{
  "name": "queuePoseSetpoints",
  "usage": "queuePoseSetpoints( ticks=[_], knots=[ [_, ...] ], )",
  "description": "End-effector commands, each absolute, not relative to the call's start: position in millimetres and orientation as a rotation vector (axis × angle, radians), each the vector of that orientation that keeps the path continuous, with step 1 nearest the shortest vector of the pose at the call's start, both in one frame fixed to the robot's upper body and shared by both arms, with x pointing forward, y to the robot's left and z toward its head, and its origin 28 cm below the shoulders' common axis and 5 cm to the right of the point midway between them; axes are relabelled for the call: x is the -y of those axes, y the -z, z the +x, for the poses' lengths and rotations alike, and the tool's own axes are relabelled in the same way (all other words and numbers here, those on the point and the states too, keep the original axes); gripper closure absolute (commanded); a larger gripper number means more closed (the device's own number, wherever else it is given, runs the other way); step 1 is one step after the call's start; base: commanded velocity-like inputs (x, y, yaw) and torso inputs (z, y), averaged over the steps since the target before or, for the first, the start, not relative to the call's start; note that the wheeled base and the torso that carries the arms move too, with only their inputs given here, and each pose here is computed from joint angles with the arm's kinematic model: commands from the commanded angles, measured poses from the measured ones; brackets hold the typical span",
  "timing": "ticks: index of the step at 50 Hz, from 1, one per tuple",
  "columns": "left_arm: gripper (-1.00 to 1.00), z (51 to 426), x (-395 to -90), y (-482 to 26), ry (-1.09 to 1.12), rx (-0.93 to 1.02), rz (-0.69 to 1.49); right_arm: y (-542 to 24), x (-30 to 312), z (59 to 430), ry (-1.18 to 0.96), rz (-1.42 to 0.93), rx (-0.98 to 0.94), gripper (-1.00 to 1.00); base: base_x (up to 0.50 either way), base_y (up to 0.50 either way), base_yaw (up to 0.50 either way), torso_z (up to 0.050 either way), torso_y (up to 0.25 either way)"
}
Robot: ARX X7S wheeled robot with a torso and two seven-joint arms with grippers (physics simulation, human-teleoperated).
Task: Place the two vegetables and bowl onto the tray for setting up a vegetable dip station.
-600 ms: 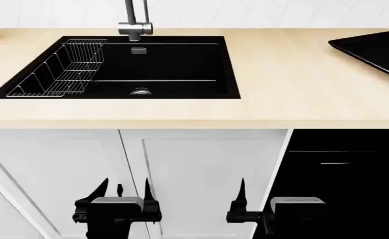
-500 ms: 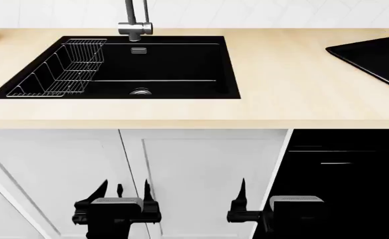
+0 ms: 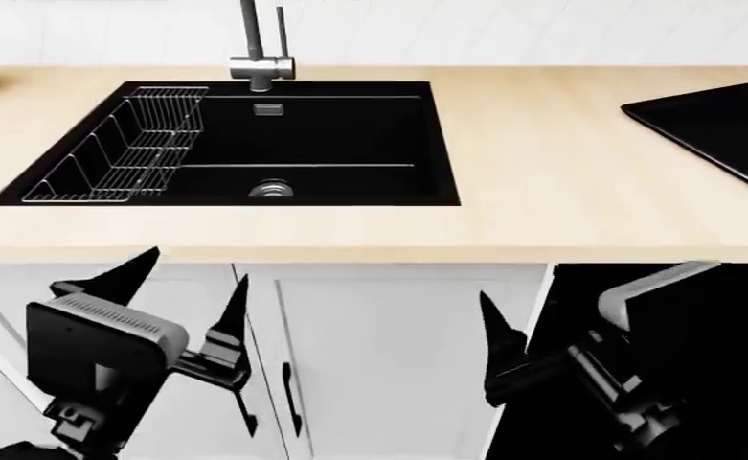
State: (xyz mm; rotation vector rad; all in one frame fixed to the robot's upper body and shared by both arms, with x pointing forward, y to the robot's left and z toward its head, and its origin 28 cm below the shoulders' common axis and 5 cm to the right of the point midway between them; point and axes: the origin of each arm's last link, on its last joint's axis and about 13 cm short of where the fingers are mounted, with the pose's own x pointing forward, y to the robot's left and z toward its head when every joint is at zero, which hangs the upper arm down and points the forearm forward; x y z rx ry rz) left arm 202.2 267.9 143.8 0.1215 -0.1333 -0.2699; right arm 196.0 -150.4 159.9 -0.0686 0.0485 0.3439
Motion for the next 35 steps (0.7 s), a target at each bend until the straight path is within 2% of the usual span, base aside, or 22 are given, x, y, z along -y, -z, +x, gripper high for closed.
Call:
queuePoseSetpoints(
  ticks=[1,6,16,27,35],
  knots=[
    [-1.0,193,-291,-219,0.358,0.228,0.344,-239,172,180,-0.556,-0.215,-0.008,-1.0,0.0,0.0,0.0,0.05,0.115],
    [-1.0,202,-304,-241,0.296,0.246,0.468,-272,183,188,-0.575,-0.278,0.012,-1.0,0.0,0.0,0.0,0.05,0.114],
    [-1.0,208,-314,-276,0.222,0.25,0.56,-306,202,204,-0.525,-0.339,0.102,-1.0,0.0,0.0,0.0,0.049,0.115],
    [-1.0,215,-315,-278,0.188,0.242,0.585,-307,202,207,-0.547,-0.471,0.187,-1.0,0.34,0.38,0.0,0.05,0.115],
    [-1.0,216,-314,-274,0.188,0.245,0.581,-305,198,212,-0.536,-0.511,0.211,-1.0,0.09,0.5,0.0,0.05,0.115]
  ],
)
